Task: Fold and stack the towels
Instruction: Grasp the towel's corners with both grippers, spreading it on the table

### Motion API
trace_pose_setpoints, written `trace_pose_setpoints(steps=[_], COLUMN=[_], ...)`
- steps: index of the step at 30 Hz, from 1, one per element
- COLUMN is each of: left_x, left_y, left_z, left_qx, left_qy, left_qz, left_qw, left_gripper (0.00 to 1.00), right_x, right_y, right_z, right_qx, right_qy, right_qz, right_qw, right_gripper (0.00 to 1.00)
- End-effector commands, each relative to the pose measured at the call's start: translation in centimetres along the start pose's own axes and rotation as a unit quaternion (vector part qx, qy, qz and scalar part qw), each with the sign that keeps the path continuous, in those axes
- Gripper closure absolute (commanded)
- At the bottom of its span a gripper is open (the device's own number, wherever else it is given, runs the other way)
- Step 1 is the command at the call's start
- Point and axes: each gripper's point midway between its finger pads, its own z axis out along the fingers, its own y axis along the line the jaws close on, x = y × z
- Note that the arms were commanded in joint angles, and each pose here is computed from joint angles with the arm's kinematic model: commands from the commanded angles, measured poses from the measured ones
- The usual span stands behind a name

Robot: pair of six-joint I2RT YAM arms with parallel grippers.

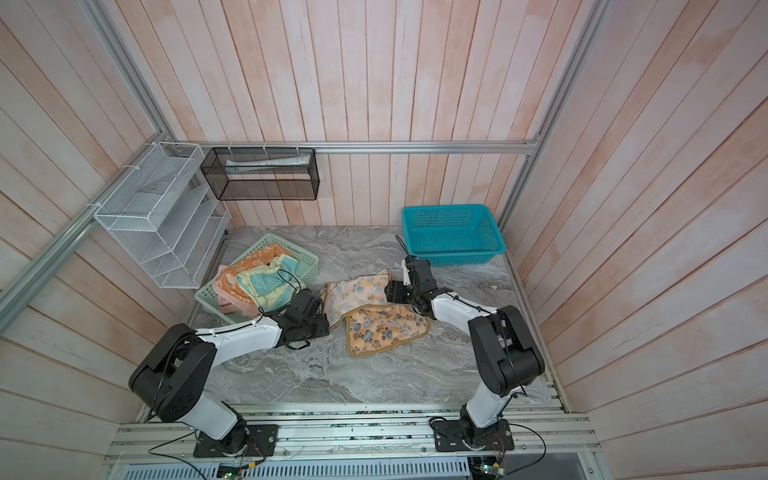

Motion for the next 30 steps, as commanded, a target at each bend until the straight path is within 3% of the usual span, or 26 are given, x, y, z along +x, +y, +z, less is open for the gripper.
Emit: trace_pose_setpoints(steps=[1,4,6,8,10,11,13,17,24,27,30], left_x=[0.7,1.4,1.3,0.6,-0.7,-1.5,-3.5,-7.3,-12.3,-12.7,-12.1], left_y=[0.7,0.9,0.6,0.0,-0.9,-1.3,-2.3,-4.6,-8.9,-9.9,-9.9], left_z=[0.8,1.0,0.7,-0.2,-1.8,-2.7,-5.1,-10.4,-21.3,-22.6,-21.5], left_qx=[-0.01,-0.006,0.002,0.016,0.034,0.042,0.06,0.108,0.211,0.234,0.236], left_qy=[0.002,0.013,0.01,-0.003,-0.026,-0.038,-0.07,-0.126,-0.227,-0.226,-0.205], left_qz=[0.01,0.012,0.013,0.016,0.022,0.026,0.034,0.051,0.077,0.077,0.065], left_qw=[1.0,1.0,1.0,1.0,0.999,0.998,0.995,0.985,0.948,0.943,0.948], left_gripper=[0.44,0.54,0.69,0.88,1.0,1.0,1.0,1.0,1.0,1.0,1.0], right_x=[-1.2,-1.3,-1.5,-1.9,-2.7,-3.2,-4.6,-7.1,-9.5,-7.8,-4.8], right_y=[1.1,1.8,2.3,2.9,3.8,4.2,5.2,6.8,7.3,6.2,5.7], right_z=[1.0,1.8,2.0,1.8,1.1,0.5,-1.3,-5.5,-13.4,-13.6,-11.5], right_qx=[-0.027,-0.045,-0.056,-0.067,-0.079,-0.084,-0.094,-0.101,-0.073,-0.058,-0.076], right_qy=[-0.004,0.008,0.012,0.011,0.005,-0.002,-0.024,-0.074,-0.149,-0.128,-0.073], right_qz=[0.004,0.001,-0.002,-0.006,-0.011,-0.014,-0.021,-0.034,-0.043,-0.025,0.011], right_qw=[1.0,0.999,0.998,0.998,0.997,0.996,0.995,0.992,0.985,0.99,0.994], right_gripper=[0.32,0.45,0.63,0.66,0.68,0.68,0.83,1.0,1.0,0.82,0.68])
